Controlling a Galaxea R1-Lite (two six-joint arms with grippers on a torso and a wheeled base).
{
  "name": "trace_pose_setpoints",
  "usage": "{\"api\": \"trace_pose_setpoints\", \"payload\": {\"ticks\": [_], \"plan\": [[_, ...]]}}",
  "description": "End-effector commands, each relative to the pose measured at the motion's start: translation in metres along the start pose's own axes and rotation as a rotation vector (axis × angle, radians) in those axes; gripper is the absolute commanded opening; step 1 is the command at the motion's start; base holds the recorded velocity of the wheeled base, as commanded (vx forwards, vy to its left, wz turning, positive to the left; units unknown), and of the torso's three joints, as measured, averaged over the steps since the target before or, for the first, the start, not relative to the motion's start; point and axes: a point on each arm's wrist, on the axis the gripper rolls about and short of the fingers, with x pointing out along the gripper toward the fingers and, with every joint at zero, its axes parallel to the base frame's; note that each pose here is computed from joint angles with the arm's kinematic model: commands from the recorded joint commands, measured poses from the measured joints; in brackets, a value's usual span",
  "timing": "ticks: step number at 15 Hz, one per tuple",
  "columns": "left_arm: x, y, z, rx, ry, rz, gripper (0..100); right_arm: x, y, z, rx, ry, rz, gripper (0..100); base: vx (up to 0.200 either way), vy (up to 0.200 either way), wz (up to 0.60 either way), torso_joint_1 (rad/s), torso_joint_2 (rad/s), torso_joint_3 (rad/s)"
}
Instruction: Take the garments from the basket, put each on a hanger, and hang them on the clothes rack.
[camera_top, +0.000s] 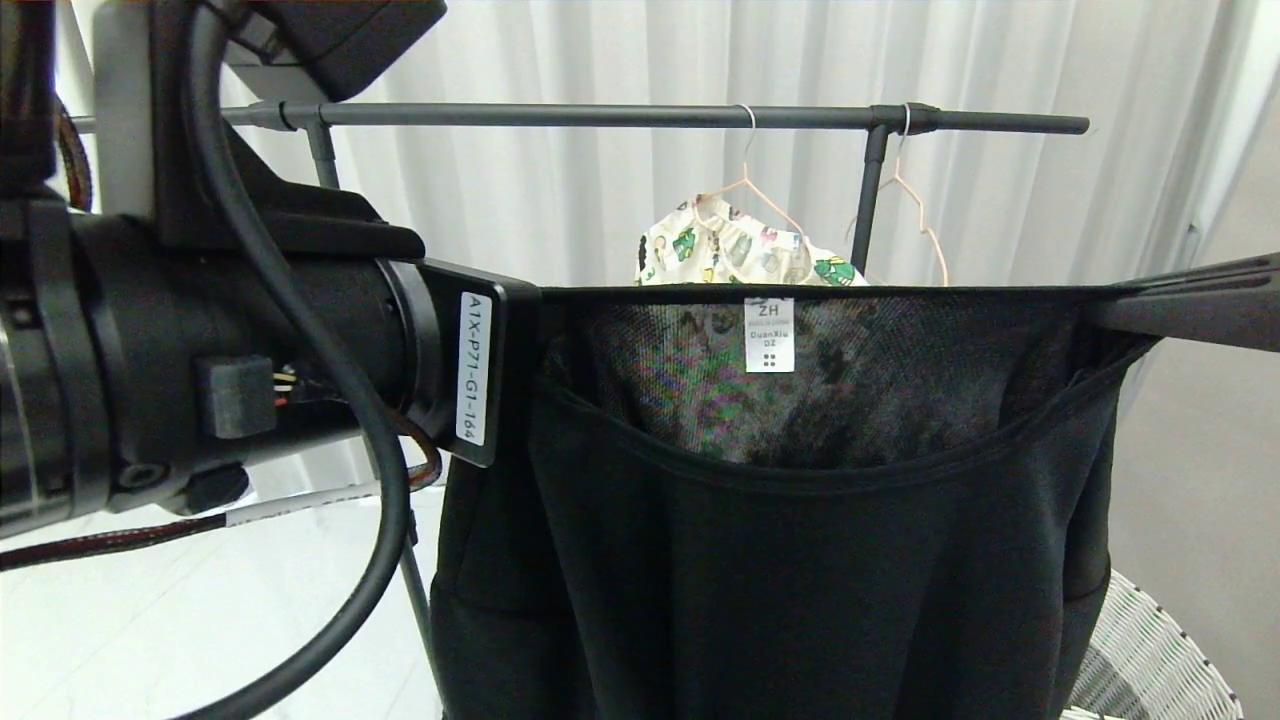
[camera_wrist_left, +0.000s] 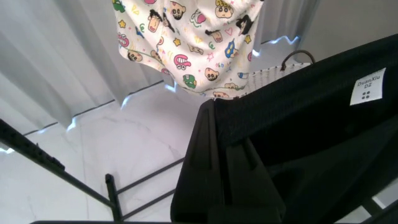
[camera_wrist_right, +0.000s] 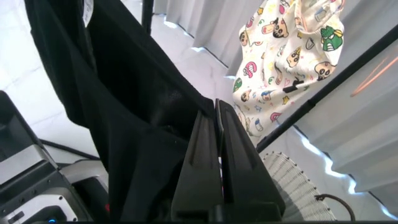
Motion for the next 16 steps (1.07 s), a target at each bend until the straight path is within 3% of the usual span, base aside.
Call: {"api": "trace_pose_setpoints", "payload": {"ticks": [1, 8, 9, 15, 16], "plan": [[0.000, 0.000, 0.000, -0.001, 0.001, 0.002, 0, 0.001, 0.000, 0.000, 0.001, 0.002, -0.001, 0, 0.000, 0.000, 0.00, 0.000, 0.00, 0.000], [0.000, 0.002, -0.004, 0.002, 0.011, 0.007, 0, 0.004, -0.001, -0.001, 0.002, 0.008, -0.003, 0, 0.000, 0.000, 0.00, 0.000, 0.00, 0.000], [0.000, 0.002, -0.004, 0.002, 0.011, 0.007, 0, 0.003, -0.001, -0.001, 0.002, 0.010, -0.003, 100, 0.000, 0.000, 0.00, 0.000, 0.00, 0.000], [0.002, 0.001, -0.009, 0.011, 0.027, 0.009, 0, 0.001, -0.001, -0.013, 0.009, 0.046, -0.066, 100, 0.000, 0.000, 0.00, 0.000, 0.00, 0.000], [0.002, 0.004, -0.015, 0.019, 0.042, 0.031, 0, 0.002, -0.009, -0.021, 0.023, 0.083, -0.167, 100, 0.000, 0.000, 0.00, 0.000, 0.00, 0.000]]}}
